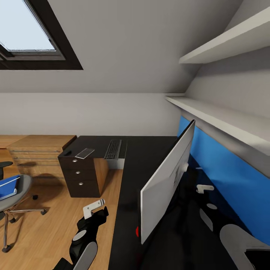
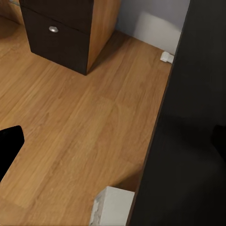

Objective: In the bedroom, organize the workspace by keeping the computer under the desk, ensuring the monitor is on the desk, placing the keyboard on the desk next to the monitor, placing the mouse on the desk next to the keyboard, moving the folder from the swivel chair onto the desk next to the mouse, stacking the notebook on top of the folder with the pen on top of the notebook, and positioning the swivel chair next to the desk.

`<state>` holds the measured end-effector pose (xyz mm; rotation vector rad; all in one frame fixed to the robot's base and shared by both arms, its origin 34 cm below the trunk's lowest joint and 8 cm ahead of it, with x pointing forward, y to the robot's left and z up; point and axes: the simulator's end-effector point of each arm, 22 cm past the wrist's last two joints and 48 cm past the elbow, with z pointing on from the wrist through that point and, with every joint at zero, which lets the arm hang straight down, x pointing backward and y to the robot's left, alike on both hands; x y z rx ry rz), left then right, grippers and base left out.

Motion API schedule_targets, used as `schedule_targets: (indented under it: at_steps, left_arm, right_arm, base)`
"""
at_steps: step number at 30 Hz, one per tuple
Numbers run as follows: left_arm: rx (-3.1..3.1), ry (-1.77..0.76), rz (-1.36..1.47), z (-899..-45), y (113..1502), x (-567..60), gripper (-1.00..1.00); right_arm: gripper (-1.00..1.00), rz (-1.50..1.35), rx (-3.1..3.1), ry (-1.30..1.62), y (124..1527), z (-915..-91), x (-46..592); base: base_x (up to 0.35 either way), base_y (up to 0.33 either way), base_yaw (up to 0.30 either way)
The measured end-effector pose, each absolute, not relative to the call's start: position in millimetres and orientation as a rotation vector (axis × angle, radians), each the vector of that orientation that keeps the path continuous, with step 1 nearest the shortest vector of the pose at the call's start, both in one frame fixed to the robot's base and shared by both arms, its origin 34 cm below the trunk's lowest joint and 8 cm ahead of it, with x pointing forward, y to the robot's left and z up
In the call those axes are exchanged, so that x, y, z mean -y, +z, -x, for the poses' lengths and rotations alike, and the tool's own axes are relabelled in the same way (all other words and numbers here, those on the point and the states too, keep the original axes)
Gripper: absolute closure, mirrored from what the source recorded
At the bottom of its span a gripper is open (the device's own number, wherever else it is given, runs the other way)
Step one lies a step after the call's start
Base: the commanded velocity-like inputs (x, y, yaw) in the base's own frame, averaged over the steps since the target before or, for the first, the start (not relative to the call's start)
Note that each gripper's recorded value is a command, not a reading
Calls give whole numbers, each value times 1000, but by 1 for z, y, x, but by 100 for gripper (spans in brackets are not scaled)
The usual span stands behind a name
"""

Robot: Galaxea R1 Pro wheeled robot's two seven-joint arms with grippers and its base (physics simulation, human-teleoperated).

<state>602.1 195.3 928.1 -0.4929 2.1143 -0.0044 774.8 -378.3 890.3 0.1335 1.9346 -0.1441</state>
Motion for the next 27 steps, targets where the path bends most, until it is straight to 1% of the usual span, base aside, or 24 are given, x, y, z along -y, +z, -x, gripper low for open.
schedule_targets:
  at_steps: [27]
  left_arm:
    - [-2114,-4,493,-602,928,-195,-100]
  right_arm:
    - [100,-132,-1931,-138,891,-776,377]
  base:
    - [0,0,0]
